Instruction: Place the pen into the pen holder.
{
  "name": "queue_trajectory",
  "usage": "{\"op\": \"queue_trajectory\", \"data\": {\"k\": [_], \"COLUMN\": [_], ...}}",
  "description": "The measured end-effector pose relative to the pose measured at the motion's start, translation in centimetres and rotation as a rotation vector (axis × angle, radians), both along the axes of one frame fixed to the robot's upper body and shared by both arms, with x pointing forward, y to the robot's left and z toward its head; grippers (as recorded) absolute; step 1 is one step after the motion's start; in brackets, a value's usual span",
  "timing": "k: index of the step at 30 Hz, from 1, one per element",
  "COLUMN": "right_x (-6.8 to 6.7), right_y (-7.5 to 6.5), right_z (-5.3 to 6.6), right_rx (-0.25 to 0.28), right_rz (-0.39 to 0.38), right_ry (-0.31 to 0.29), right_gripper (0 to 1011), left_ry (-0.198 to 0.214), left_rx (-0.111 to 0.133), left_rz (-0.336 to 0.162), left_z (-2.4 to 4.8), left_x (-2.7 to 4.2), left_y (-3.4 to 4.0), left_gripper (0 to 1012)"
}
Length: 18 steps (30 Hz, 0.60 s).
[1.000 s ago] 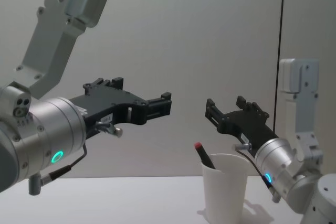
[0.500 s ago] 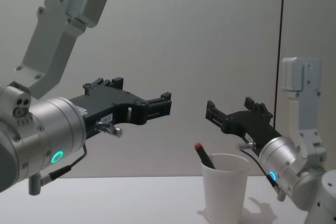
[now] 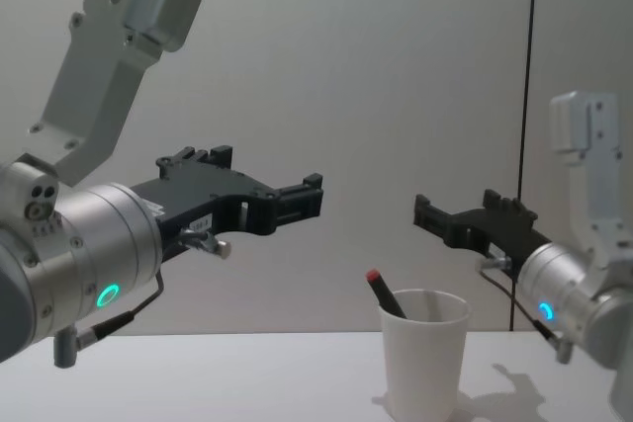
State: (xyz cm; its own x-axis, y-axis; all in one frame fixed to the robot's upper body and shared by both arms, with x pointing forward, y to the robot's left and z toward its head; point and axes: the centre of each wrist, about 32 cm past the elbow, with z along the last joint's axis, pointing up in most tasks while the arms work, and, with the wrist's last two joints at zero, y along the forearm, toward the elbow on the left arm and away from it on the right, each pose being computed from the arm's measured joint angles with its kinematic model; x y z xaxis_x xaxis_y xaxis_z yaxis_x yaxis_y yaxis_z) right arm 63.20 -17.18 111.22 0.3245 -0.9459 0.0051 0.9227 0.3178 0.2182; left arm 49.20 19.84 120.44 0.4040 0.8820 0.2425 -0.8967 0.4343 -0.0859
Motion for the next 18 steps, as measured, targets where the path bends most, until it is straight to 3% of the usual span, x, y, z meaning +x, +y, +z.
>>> {"op": "queue_trajectory", "data": {"k": [7, 18], "right_x": [-1.1, -3.6], "right_y": [-1.8, -4.1], "right_z": [1.8, 4.6], "right_rx": [-0.017, -0.057], "right_rz": [-0.005, -0.028], "right_ry": [0.064, 0.113], "right_gripper": [1001, 1001], "left_ry": [0.0, 0.0], "left_rx": [0.0, 0.0], "left_rz": [0.0, 0.0], "left_z": [0.0, 0.0], "left_x": [0.0, 0.0], "left_y": [0.0, 0.0], "left_gripper": [1003, 1003]}}
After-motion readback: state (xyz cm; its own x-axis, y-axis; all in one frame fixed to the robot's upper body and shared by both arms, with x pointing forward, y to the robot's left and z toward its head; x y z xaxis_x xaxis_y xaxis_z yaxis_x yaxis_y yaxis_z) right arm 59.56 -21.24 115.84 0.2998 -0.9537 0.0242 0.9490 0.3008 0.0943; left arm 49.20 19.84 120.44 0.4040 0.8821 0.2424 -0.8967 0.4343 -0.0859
